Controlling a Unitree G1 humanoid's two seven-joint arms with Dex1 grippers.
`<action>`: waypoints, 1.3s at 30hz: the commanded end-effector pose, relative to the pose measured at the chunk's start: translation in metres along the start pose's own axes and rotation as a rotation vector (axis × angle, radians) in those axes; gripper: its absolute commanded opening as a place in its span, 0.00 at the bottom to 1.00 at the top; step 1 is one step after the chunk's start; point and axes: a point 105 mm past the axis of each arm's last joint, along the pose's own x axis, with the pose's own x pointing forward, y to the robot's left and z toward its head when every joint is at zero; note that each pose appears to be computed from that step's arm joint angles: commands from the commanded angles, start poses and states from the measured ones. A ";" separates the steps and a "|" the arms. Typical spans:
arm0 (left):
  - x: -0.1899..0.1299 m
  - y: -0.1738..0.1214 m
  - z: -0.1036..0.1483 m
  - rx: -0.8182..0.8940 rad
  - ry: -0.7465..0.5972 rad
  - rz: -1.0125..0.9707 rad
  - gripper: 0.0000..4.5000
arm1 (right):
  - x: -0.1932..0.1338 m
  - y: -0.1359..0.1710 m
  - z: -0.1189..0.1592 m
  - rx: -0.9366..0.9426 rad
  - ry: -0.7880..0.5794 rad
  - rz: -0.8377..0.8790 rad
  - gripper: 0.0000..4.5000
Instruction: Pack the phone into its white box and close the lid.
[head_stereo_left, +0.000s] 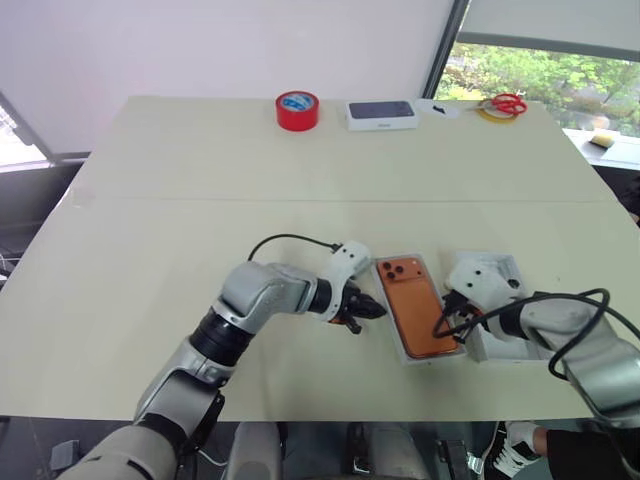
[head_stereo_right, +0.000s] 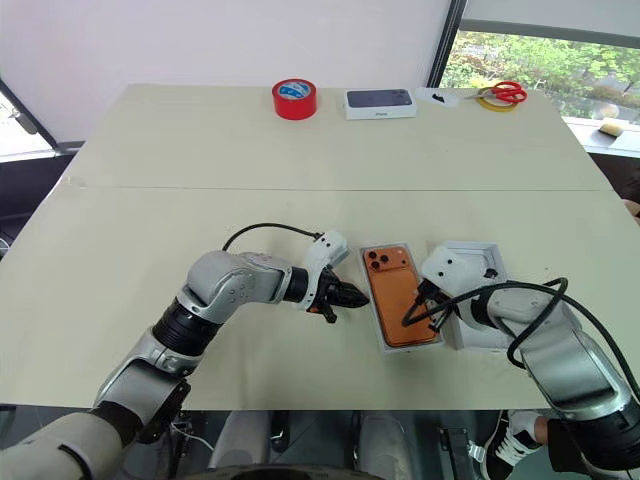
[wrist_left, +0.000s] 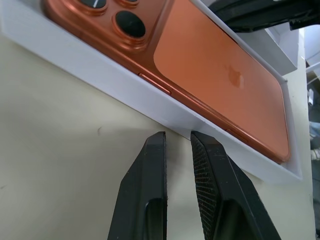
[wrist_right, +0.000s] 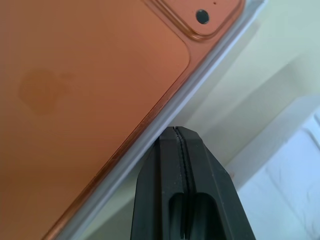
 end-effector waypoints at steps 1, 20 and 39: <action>0.007 -0.011 0.007 0.025 -0.016 -0.048 0.19 | -0.005 0.014 0.012 -0.031 -0.055 0.061 0.00; -0.030 0.012 0.010 -0.006 -0.110 0.028 0.18 | -0.051 -0.020 0.009 -0.025 -0.051 -0.034 0.51; -0.081 -0.021 0.011 0.655 -0.316 -0.098 0.18 | -0.031 -0.028 -0.013 0.599 0.094 -0.083 0.74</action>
